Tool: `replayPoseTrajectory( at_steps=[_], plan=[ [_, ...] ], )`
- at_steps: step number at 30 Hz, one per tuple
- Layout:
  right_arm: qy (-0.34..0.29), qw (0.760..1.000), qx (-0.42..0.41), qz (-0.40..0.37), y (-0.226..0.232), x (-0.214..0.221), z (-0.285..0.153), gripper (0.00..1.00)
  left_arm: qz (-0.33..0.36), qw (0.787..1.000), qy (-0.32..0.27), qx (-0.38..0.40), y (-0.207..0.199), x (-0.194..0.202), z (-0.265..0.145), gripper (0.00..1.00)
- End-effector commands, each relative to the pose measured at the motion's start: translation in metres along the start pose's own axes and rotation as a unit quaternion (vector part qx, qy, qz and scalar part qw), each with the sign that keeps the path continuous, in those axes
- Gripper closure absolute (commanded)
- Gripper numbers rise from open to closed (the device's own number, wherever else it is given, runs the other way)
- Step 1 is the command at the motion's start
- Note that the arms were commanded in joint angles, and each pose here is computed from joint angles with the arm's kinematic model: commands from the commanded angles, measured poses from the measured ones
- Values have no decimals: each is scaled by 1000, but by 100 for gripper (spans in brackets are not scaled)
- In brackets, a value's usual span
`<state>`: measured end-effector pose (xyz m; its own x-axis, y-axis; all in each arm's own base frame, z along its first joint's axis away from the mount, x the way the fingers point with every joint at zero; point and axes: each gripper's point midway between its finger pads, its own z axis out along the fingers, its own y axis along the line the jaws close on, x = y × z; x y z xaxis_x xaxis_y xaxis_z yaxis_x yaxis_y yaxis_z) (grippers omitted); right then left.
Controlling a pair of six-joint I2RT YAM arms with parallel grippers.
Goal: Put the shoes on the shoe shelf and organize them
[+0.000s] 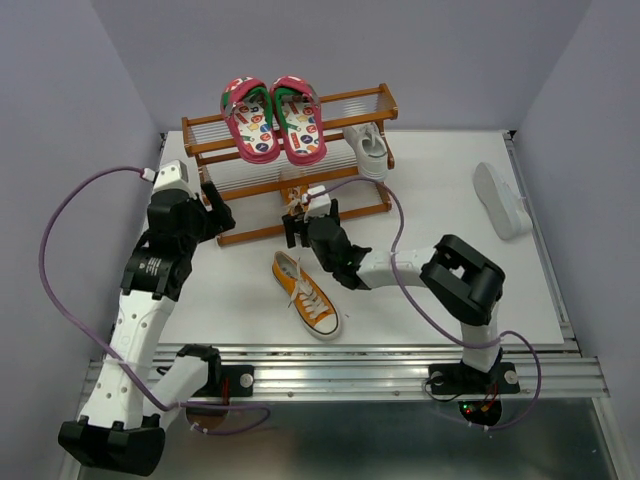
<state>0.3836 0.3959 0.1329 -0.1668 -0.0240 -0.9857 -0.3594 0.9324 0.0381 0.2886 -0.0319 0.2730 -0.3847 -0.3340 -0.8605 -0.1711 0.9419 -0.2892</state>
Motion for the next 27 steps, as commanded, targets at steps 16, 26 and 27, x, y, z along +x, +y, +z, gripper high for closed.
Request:
replayPoseTrajectory(
  at_steps=[16, 26, 27],
  plan=[
    [34, 991, 51, 118, -88, -18, -132, 0, 48, 979, 169, 103, -114, 147, 1, 17],
    [-16, 968, 180, 176, -161, -34, -184, 0, 209, 947, 237, 60, -107, 200, 26, 27],
    [-22, 966, 185, 180, -165, -35, -189, 0, 215, 945, 237, 62, -107, 200, 26, 22]
  ],
)
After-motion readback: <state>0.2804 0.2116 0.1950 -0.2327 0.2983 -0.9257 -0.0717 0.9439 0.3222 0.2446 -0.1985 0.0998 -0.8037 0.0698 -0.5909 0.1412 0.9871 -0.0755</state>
